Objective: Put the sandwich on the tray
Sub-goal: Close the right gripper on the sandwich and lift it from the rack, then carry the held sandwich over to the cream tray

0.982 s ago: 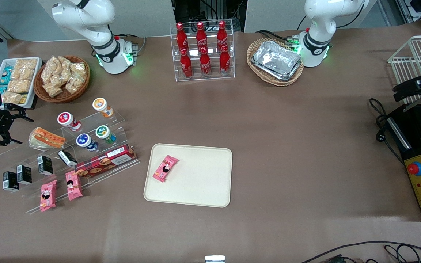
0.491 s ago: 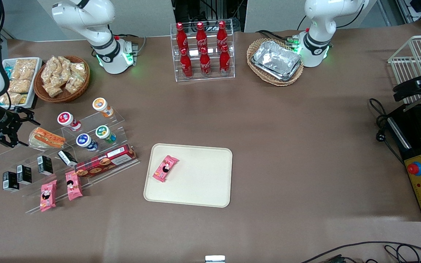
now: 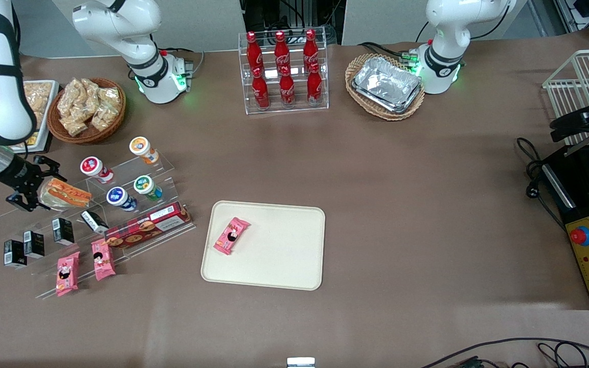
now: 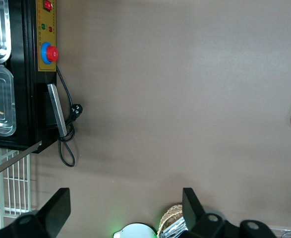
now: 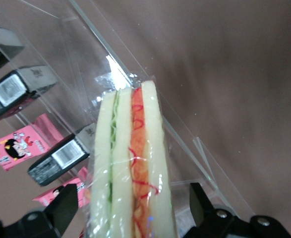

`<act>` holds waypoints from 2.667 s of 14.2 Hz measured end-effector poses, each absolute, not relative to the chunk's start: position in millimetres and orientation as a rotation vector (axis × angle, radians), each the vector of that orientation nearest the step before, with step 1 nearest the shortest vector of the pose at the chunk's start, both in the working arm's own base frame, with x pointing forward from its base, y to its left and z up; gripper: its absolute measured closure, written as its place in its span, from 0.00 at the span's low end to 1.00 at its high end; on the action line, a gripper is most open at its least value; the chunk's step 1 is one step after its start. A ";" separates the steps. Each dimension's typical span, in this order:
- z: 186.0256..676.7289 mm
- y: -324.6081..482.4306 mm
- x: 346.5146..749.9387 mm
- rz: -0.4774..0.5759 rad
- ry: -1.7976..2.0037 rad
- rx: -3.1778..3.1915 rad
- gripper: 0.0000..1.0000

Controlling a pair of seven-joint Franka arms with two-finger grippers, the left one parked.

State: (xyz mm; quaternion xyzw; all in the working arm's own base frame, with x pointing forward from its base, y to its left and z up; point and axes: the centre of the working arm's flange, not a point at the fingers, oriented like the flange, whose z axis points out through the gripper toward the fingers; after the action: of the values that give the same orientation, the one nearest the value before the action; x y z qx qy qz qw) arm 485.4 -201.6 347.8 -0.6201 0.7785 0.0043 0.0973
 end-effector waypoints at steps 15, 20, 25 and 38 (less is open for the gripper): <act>413.3 -225.0 504.1 0.073 2.199 -2.006 0.69; 488.6 -219.6 526.2 0.038 2.133 -2.083 0.79; 526.8 -126.6 580.8 -0.056 1.920 -2.269 0.81; 377.3 213.4 701.0 -0.077 1.903 -2.211 0.81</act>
State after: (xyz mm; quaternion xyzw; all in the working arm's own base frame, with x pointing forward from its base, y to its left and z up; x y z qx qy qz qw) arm 701.0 213.4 377.3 -0.7529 0.6481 -0.0262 0.1116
